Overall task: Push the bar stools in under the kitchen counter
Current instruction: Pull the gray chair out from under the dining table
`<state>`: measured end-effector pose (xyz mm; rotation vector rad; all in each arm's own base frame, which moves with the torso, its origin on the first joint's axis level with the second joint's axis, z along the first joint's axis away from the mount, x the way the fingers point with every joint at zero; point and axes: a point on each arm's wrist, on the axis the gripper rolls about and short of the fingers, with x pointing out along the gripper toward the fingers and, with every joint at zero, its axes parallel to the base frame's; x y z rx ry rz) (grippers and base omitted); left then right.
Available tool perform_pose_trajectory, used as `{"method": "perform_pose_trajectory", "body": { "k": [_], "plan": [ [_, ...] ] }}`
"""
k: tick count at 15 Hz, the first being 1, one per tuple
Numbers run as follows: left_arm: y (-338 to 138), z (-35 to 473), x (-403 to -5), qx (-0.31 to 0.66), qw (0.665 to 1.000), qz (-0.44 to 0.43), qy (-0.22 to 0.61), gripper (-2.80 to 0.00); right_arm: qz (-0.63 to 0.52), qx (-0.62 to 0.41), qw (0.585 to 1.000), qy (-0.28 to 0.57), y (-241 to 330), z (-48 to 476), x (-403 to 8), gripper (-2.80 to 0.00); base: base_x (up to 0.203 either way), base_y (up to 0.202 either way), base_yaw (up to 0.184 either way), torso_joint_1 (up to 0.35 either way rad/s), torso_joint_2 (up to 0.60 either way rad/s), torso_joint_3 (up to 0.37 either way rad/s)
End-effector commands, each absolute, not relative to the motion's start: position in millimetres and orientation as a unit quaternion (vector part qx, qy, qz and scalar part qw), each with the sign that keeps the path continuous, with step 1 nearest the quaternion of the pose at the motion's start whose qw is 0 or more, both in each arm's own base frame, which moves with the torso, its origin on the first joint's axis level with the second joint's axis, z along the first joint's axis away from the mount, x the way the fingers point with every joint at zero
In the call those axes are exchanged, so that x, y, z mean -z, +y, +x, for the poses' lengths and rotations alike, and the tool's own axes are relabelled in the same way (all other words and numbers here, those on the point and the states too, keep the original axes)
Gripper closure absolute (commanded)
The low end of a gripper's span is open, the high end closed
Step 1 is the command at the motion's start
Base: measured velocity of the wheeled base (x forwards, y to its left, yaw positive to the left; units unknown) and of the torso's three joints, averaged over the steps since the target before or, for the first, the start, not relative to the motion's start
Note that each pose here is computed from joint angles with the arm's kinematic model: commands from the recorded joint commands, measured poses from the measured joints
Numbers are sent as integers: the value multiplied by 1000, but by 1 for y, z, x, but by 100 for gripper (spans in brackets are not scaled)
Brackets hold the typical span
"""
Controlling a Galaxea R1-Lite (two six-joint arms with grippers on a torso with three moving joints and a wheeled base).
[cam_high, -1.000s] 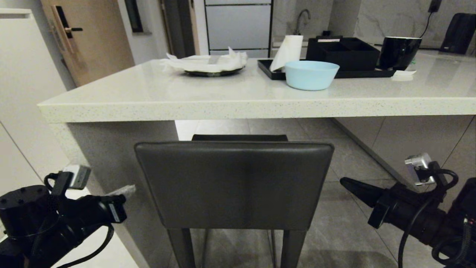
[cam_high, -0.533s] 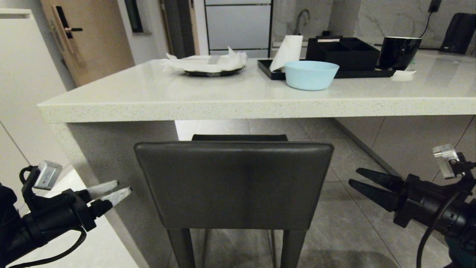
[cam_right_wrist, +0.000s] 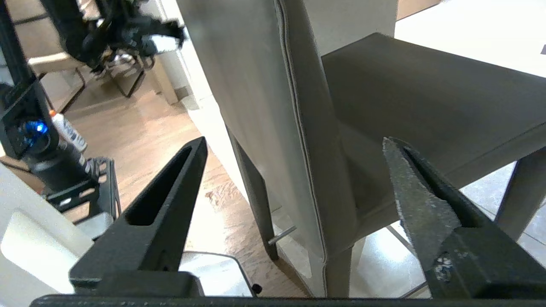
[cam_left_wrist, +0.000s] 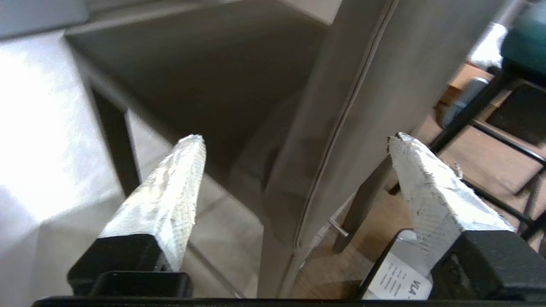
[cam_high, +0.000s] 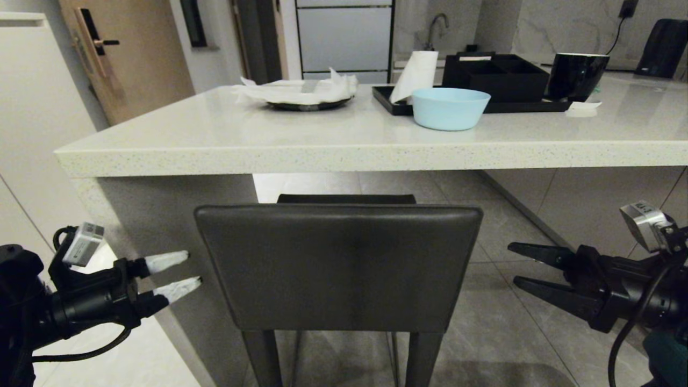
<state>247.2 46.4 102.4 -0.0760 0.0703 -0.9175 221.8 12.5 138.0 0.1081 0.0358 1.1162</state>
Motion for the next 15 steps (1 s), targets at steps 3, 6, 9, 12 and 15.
{"method": "perform_pose_trajectory", "body": {
  "k": [3,6,9,12,15],
  "plan": [
    [43,267,-105,480,877,-22,17,-280,45,-562,826,18,29,239,-132,-280,0,0,0,0,0,0],
    [34,268,-104,495,868,-22,18,-280,44,-589,807,17,49,248,-131,-280,0,0,0,0,0,0],
    [32,265,-103,497,867,-25,22,-280,46,-608,793,21,69,261,-124,-280,0,0,0,0,0,0],
    [25,255,-103,505,862,-31,29,-280,49,-609,791,26,84,267,-119,-280,0,0,0,0,0,0],
    [16,255,-105,520,853,-27,26,-280,52,-612,788,32,91,269,-115,-280,0,0,0,0,0,0]
  ]
}}
